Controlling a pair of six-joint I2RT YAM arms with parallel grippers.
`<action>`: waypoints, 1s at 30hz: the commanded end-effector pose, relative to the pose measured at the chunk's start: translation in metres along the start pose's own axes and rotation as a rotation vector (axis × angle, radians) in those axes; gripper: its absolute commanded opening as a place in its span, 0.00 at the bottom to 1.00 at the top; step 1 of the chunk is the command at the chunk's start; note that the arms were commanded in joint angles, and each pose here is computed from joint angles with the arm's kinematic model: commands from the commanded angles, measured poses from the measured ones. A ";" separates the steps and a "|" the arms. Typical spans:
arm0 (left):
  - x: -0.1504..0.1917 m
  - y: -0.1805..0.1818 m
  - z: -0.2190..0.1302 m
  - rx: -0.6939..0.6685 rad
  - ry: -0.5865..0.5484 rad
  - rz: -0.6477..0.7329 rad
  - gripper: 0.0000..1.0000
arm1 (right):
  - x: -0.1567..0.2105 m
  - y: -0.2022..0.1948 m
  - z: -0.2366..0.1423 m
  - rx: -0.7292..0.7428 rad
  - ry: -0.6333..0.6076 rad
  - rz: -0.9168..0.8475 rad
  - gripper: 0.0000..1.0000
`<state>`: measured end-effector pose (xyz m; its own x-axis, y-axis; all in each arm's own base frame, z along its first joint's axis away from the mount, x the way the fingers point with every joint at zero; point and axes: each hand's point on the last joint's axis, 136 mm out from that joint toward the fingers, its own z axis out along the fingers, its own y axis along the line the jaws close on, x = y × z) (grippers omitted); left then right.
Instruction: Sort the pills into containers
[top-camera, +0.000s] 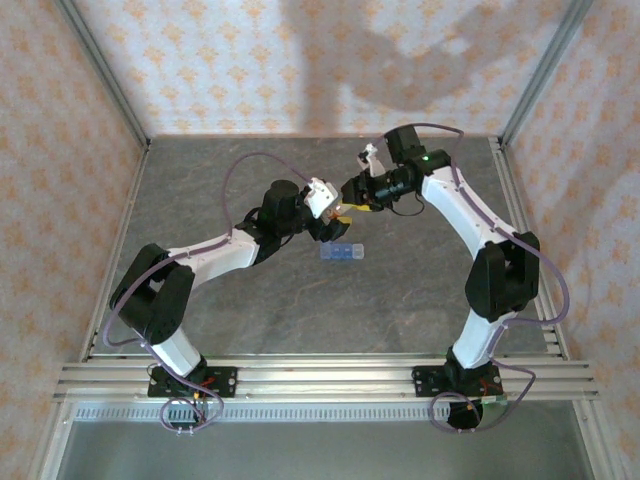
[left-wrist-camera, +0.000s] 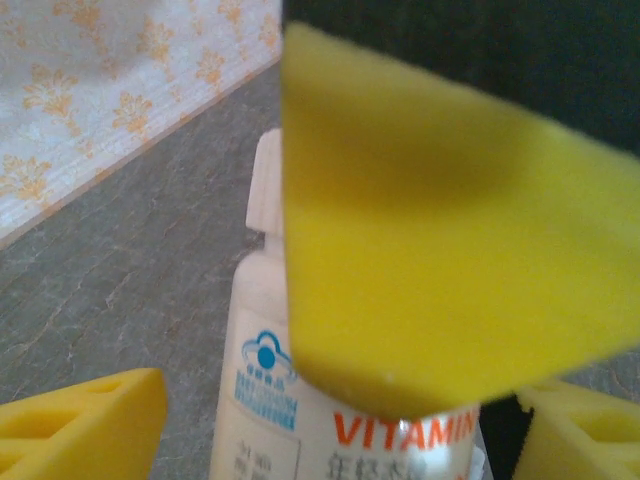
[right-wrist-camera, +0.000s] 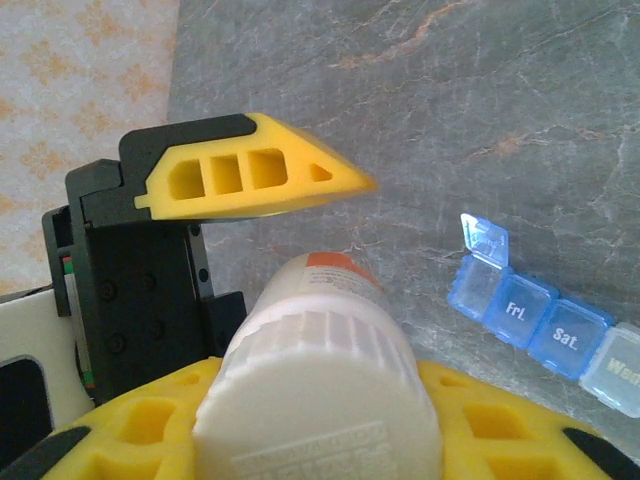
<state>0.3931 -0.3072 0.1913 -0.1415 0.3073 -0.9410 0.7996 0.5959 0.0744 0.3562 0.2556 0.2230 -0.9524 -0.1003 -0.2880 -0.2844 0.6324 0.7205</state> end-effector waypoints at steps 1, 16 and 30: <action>-0.022 0.005 0.002 -0.015 -0.058 0.008 0.79 | -0.003 0.012 -0.002 -0.046 -0.022 -0.015 0.38; -0.021 0.007 -0.002 -0.021 -0.046 -0.018 0.54 | -0.004 0.014 0.001 -0.072 -0.026 0.005 0.37; -0.032 0.009 -0.010 -0.038 -0.087 -0.059 0.07 | -0.009 0.012 -0.001 -0.064 -0.054 0.024 0.43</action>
<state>0.3927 -0.3063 0.1891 -0.1716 0.2955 -0.9398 0.7953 0.6045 0.0448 0.3586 0.2618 0.2210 -0.9630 -0.0646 -0.2617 -0.2467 0.6030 0.7587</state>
